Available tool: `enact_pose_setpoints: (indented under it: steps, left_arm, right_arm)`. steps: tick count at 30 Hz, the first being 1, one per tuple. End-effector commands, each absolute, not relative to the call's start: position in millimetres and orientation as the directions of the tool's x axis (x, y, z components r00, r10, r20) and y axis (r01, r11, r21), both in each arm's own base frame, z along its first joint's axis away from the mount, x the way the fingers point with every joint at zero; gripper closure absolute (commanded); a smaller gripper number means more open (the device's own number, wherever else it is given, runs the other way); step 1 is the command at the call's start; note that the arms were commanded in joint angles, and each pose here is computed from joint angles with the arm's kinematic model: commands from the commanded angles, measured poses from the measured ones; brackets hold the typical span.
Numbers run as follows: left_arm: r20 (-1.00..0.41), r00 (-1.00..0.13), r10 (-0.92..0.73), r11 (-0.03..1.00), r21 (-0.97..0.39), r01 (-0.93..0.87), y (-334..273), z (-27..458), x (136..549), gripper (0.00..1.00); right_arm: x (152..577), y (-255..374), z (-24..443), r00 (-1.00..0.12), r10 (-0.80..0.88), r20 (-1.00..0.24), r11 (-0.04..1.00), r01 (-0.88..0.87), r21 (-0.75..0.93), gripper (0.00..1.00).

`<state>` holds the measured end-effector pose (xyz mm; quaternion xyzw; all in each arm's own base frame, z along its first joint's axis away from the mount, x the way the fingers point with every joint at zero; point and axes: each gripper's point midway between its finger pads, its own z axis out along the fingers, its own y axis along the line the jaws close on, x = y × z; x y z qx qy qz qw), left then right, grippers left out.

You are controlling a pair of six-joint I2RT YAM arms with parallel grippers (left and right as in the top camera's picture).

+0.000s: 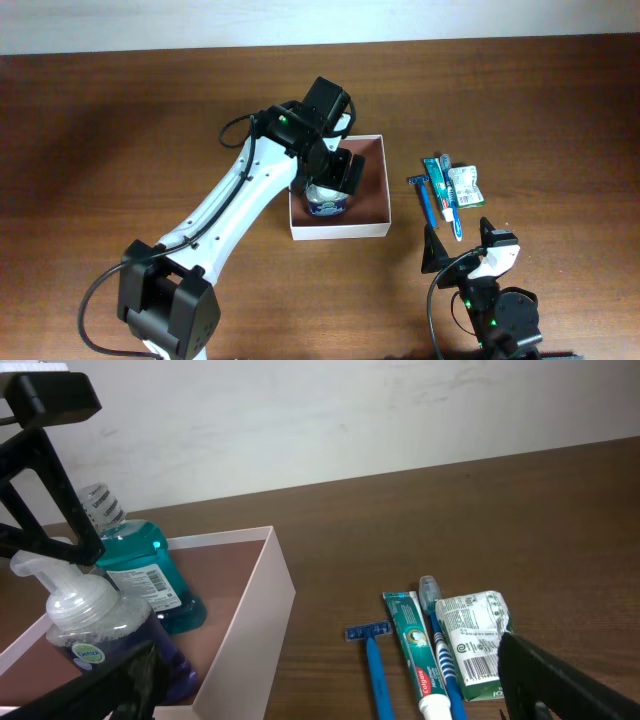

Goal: Pack container

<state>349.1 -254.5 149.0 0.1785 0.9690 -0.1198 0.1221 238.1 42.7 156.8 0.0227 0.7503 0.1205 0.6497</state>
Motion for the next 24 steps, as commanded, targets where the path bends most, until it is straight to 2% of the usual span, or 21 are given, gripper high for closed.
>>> enact_pose_setpoints:
  steps: [1, 10, 16, 24]
  left_arm:
    - [-0.335, -0.893, 0.301, 0.906, -0.192, 0.378, -256, 171, 353, 0.01]
    - [-0.372, -0.880, 0.294, 0.911, -0.170, 0.376, -255, 175, 361, 0.01]
    - [-0.398, -0.860, 0.320, 0.873, -0.228, 0.430, -268, 184, 359, 0.01]
    - [-0.518, -0.824, 0.228, 0.899, -0.214, 0.383, -235, 233, 375, 0.01]
  right_arm:
    - [239, 40, 154, -0.151, 0.182, -0.972, 0.974, -0.109, 0.199, 0.02]
    - [239, 40, 154, -0.151, 0.182, -0.972, 0.974, -0.109, 0.199, 0.02]
    - [239, 40, 154, -0.151, 0.182, -0.972, 0.974, -0.109, 0.199, 0.02]
    - [239, 40, 154, -0.151, 0.182, -0.972, 0.974, -0.109, 0.199, 0.02]
